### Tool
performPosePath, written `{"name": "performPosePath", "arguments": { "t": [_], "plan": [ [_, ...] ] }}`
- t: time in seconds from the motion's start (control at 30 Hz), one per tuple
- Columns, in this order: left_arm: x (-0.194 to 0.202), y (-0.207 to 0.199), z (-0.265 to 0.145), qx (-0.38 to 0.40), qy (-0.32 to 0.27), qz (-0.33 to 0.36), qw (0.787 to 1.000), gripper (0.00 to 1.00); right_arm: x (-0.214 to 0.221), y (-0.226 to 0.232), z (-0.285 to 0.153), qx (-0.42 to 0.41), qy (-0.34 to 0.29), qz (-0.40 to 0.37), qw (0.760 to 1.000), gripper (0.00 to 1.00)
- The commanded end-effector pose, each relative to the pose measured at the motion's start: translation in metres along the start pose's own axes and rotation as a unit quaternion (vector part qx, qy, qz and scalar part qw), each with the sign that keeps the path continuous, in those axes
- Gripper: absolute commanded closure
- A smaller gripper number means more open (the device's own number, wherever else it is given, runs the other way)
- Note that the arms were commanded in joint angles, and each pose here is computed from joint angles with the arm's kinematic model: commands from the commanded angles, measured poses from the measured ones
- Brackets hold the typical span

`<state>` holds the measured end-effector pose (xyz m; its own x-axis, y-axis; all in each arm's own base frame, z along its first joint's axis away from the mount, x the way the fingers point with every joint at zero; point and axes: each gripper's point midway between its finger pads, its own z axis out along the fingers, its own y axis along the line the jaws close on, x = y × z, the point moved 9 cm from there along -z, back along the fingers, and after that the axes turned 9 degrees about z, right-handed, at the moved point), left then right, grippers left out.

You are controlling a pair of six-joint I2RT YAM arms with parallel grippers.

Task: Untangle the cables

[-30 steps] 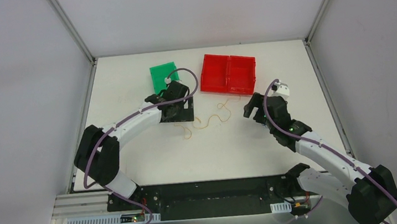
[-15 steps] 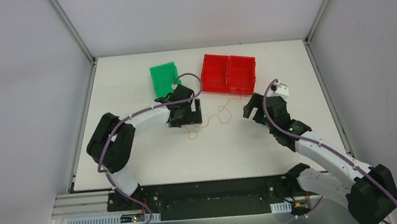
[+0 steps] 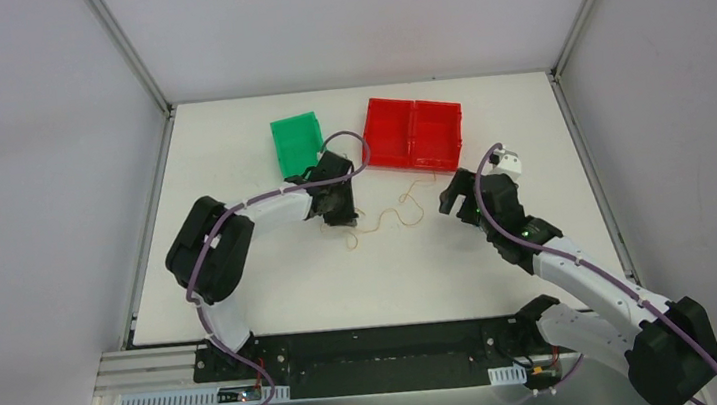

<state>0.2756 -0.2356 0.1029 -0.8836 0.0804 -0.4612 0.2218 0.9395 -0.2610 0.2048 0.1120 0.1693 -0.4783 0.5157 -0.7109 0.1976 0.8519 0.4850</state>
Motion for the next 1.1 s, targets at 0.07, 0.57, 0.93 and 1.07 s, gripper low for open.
{"name": "performPosePath", "arguments": {
  "t": [0.07, 0.57, 0.93, 1.07],
  "plan": [
    [-0.01, -0.007, -0.029, 0.029, -0.038, 0.029, 0.998, 1.0, -0.003, 0.003, -0.001, -0.006, -0.006, 0.009, 1.0, 0.11],
    [-0.034, -0.02, -0.098, 0.072, -0.107, 0.071, 0.989, 1.0, 0.011, 0.022, 0.013, -0.066, 0.079, -0.017, 0.995, 0.06],
    [-0.028, -0.015, -0.09, 0.062, -0.095, 0.087, 0.99, 1.0, 0.046, 0.056, 0.045, -0.071, 0.169, -0.093, 0.979, 0.31],
    [-0.028, -0.016, -0.091, 0.064, -0.097, 0.088, 0.989, 1.0, 0.05, 0.061, 0.057, -0.058, 0.183, -0.099, 0.976, 0.55]
  ]
}}
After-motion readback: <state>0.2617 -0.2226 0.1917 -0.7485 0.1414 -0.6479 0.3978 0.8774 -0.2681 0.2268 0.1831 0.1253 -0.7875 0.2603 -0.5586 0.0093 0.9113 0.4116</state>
